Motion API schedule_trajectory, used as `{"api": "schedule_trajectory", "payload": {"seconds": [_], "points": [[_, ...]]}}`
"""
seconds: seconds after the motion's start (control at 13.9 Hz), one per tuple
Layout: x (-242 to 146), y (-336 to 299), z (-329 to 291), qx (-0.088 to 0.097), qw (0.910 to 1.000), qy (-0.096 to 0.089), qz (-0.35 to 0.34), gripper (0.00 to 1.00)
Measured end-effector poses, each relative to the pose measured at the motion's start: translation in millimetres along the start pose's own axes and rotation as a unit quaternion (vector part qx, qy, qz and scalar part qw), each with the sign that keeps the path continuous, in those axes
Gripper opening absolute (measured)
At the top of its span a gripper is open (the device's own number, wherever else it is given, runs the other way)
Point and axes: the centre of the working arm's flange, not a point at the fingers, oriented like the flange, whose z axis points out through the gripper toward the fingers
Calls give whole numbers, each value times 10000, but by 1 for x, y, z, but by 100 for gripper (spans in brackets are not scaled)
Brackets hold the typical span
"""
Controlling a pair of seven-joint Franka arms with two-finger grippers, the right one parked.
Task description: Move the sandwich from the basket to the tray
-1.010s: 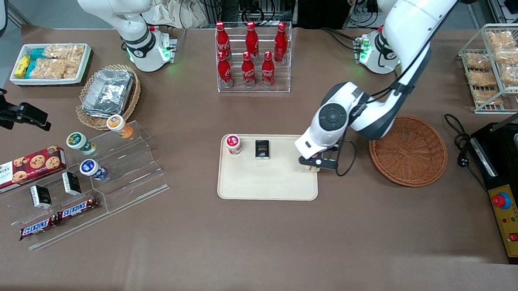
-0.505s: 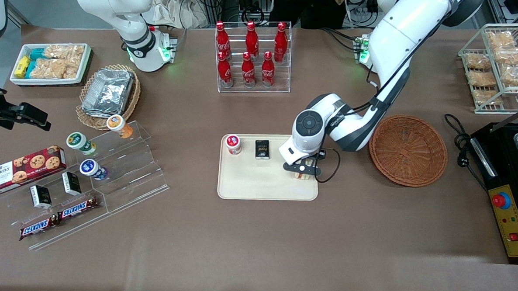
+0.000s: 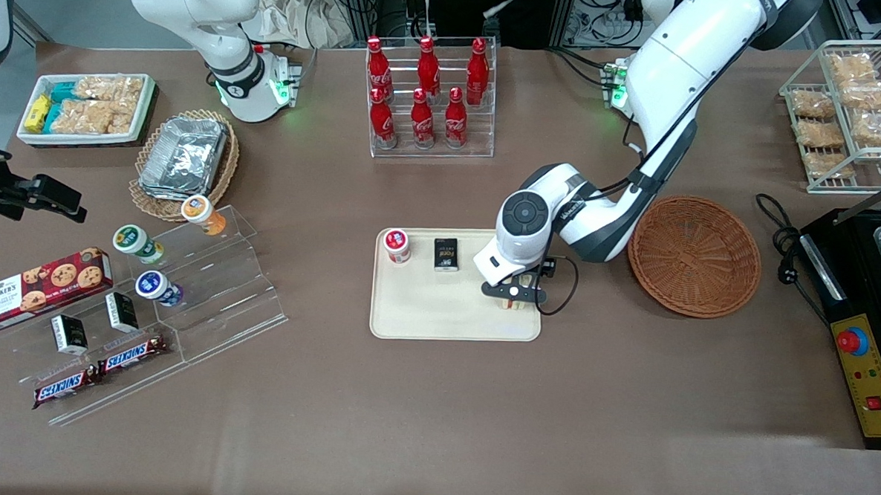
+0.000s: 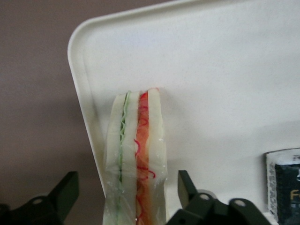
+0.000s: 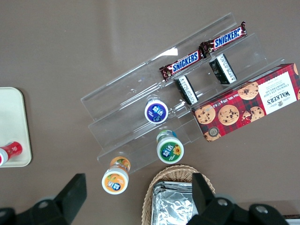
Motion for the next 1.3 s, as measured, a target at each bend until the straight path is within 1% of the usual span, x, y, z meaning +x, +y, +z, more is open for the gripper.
{"api": "schedule_trajectory", "payload": {"seconds": [0.14,0.22,0.29,0.36,0.43,0.51,0.58,0.72,0.79,0.94,1.08,1.3], "points": [[5,-3,-31,42,9999,139,-92,100],[8,-7,-55,35,9995,211,-252,100],[11,-15,-87,-41,9986,252,-471,100],[11,-35,-144,-122,9964,293,-788,100],[8,-53,-177,-76,9948,308,-969,100],[5,-81,-209,-5,9928,310,-1157,100],[2,-118,-240,-1,9913,352,-1269,100],[-11,-194,-295,-101,9914,406,-1238,100],[-19,-231,-315,-108,9915,444,-1216,100],[-38,-291,-345,-90,9929,513,-1068,100],[-49,-331,-355,-76,9952,548,-802,100],[-54,-375,-354,-139,9964,509,-669,100]]}}
